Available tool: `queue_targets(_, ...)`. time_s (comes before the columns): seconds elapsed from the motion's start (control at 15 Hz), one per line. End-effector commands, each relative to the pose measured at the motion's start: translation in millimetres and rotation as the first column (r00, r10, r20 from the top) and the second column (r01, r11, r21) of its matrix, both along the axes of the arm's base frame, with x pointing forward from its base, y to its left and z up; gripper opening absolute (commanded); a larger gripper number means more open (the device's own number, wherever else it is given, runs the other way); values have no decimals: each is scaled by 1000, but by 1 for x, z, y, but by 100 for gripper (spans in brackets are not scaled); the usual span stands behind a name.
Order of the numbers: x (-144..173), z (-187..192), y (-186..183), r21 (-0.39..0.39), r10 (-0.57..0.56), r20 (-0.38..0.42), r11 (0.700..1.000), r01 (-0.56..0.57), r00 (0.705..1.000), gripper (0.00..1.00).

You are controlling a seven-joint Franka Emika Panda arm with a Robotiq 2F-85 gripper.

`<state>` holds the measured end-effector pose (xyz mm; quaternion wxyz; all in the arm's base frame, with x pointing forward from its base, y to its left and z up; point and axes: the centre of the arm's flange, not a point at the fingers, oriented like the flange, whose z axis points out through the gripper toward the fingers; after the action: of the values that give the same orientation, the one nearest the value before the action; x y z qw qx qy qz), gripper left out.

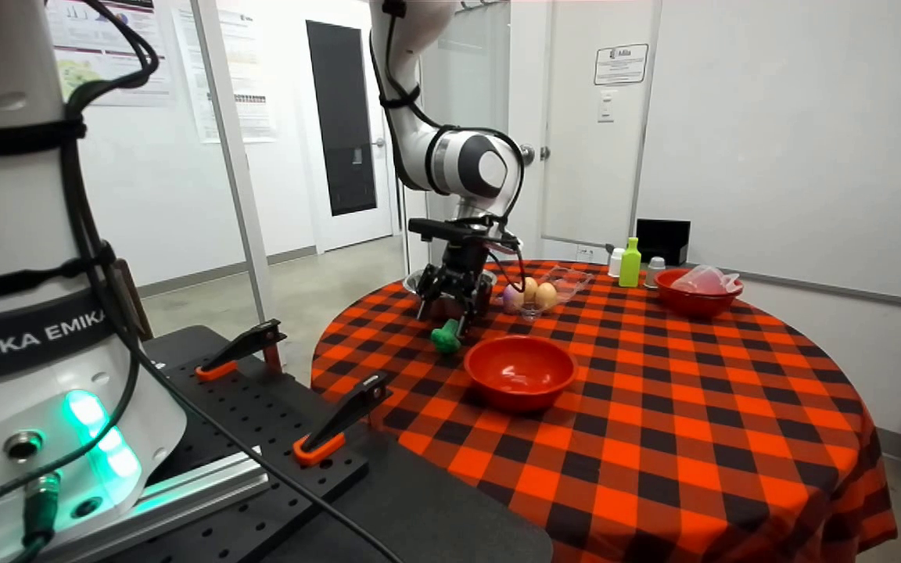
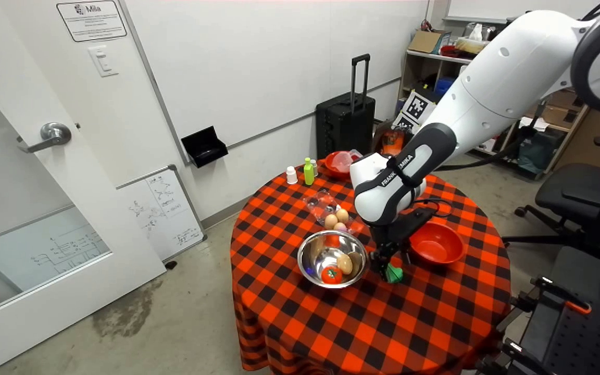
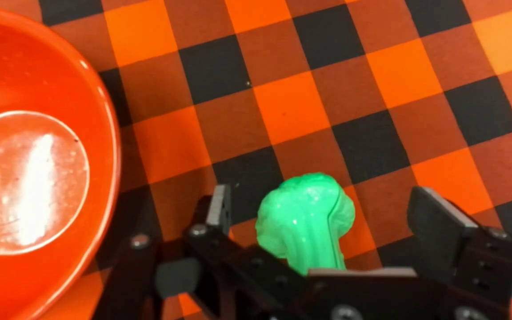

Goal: Put the broccoli in the red bowl

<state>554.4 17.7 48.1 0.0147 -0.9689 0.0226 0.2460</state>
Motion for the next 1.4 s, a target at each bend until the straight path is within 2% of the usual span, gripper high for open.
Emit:
queue_targets(0.0,27,-12,-7,-3,21,-24,1000,-21,1000,100)
queue_targets(0.07,30,-13,-7,-3,19,-26,1000,-19,999,100)
queue_targets(0.13,33,-13,-8,-2,16,-29,1000,-16,999,75)
queue_targets(0.27,38,-12,-8,-2,15,-32,1000,-15,999,67)
queue_targets(0.67,42,-5,-8,-4,14,-40,1000,-15,999,19)
queue_targets(0.8,41,-4,-8,-5,13,-45,1000,-13,999,6)
queue_targets(0.87,40,-4,-8,-4,12,-47,1000,-12,999,3)
queue_targets(0.93,39,-4,-8,-3,11,-49,1000,-11,999,6)
queue_targets(1.13,32,10,-8,6,9,-39,1000,-8,999,6)
queue_targets(1.33,22,49,-9,11,11,6,1000,-11,1000,6)
